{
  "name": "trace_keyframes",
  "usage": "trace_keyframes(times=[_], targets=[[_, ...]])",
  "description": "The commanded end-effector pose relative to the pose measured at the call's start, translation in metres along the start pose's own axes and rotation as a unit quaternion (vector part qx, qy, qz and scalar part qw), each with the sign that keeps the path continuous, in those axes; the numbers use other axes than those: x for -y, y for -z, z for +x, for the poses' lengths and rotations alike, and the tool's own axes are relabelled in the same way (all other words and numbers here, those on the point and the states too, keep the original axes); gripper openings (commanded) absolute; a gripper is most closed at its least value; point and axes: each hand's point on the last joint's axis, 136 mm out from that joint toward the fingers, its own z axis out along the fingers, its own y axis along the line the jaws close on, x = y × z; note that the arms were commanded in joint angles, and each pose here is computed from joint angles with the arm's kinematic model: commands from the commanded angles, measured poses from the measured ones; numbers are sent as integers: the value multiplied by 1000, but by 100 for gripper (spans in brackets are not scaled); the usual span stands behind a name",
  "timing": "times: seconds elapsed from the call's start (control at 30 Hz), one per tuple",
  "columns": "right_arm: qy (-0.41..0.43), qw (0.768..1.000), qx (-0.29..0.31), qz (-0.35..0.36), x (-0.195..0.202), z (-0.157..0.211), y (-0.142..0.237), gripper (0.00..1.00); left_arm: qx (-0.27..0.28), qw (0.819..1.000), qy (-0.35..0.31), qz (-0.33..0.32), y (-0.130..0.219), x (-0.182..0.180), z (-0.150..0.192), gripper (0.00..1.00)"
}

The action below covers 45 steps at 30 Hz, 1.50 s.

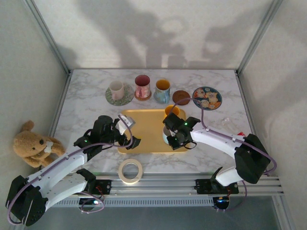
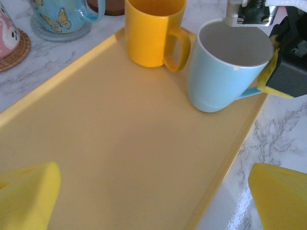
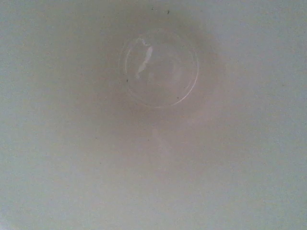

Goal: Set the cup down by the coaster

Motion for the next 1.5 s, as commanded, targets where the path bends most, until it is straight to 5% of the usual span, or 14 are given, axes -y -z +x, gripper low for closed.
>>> trace_keyframes(times=[0.0,0.5,0.87,1.47], targets=[[16,999,46,-1,-2,-18,32,0,44,999,-11,-18,8,-3,-35,100],[37,988,149,-19,6,-74,121,0,118,990,-49,-58,30,-15,-120,100],[10,975,221,4,49,-128,180,0,122,988,-46,-78,14,-29,-143,100],[-81,986,141,42,129,-190,114,0,96,995,-24,-27,-43,-55,-133,100]])
